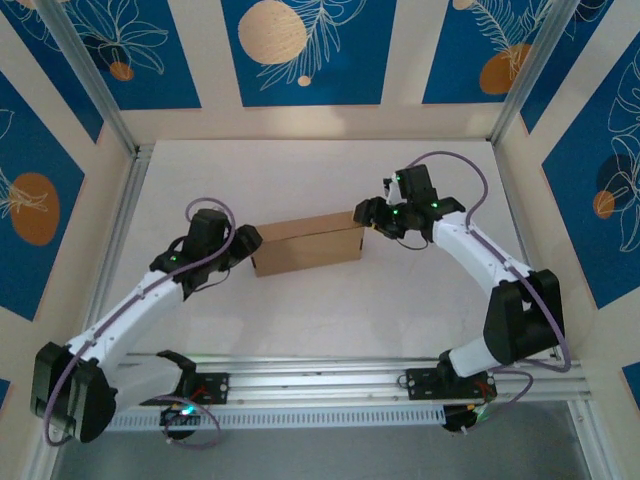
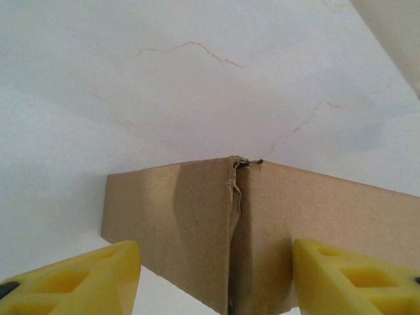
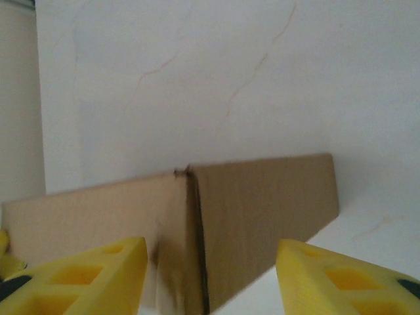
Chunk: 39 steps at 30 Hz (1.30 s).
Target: Fold the paper box
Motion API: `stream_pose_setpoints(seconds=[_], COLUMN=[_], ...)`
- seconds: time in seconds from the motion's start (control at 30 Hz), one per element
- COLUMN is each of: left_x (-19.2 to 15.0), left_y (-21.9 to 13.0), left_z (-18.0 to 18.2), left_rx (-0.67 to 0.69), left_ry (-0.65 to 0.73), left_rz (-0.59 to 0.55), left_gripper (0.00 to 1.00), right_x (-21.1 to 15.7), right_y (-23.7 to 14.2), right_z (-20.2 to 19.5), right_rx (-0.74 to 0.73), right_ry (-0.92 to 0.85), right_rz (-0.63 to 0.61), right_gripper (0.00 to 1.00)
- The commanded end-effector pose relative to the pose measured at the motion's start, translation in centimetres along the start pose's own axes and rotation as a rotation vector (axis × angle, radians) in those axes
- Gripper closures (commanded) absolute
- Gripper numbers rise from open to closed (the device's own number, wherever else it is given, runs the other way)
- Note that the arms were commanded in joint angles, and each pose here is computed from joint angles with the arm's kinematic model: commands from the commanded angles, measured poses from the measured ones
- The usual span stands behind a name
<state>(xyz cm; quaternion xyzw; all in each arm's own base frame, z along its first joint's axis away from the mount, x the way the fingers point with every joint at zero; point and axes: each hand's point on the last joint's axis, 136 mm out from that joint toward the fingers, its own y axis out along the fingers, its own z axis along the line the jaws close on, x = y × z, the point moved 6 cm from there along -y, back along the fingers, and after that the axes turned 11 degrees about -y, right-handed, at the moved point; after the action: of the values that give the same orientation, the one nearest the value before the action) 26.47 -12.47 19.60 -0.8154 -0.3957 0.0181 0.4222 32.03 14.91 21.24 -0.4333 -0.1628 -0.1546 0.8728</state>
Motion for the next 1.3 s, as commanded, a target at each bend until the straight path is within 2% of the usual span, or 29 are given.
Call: stream_pose_setpoints(seconds=[0.0,0.13,0.27,0.47,0.53,0.67,0.9,1.1,1.2,1.27], left_x=[-2.3,-1.9,-1.5,-1.6,-1.8,-2.0,-3.8,-5.8,-6.5,-6.4], left_y=[1.1,1.4,1.7,2.2,2.5,1.9,-0.8,-1.1,-0.9,-1.1], left_z=[5.6,4.7,4.3,4.6,4.7,4.4,5.2,7.4,7.7,7.4], left_rx=[0.308,0.297,0.289,0.286,0.278,0.228,0.12,0.113,0.106,0.1], left_ry=[0.1,0.144,0.165,0.171,0.177,0.189,0.131,0.087,0.084,0.108], left_rz=[0.157,0.162,0.166,0.172,0.18,0.183,0.201,0.246,0.271,0.263], left_gripper=[0.38,0.38,0.38,0.38,0.39,0.4,0.4,0.4,0.38,0.33], right_x=[-0.3,-0.7,-1.5,-2.6,-2.9,-3.5,-7.9,-11.0,-11.4,-11.2], right_y=[-1.6,-1.6,-1.1,0.6,1.0,0.0,-2.2,-2.6,-2.7,-2.6], right_z=[0.1,0.1,-0.8,-3.7,-3.9,-2.9,-2.4,-2.3,-2.2,-2.2], right_rx=[0.097,0.137,0.108,-0.015,-0.006,0.017,-0.012,-0.004,-0.025,-0.031], right_ry=[-0.006,-0.01,0.011,0.09,0.103,0.056,0.014,0.013,0.002,0.001], right_rz=[0.021,0.03,0.032,0.084,0.1,0.067,0.009,0.018,0.032,0.036], right_gripper=[0.42,0.4,0.41,0.54,0.6,0.63,0.63,0.62,0.56,0.52])
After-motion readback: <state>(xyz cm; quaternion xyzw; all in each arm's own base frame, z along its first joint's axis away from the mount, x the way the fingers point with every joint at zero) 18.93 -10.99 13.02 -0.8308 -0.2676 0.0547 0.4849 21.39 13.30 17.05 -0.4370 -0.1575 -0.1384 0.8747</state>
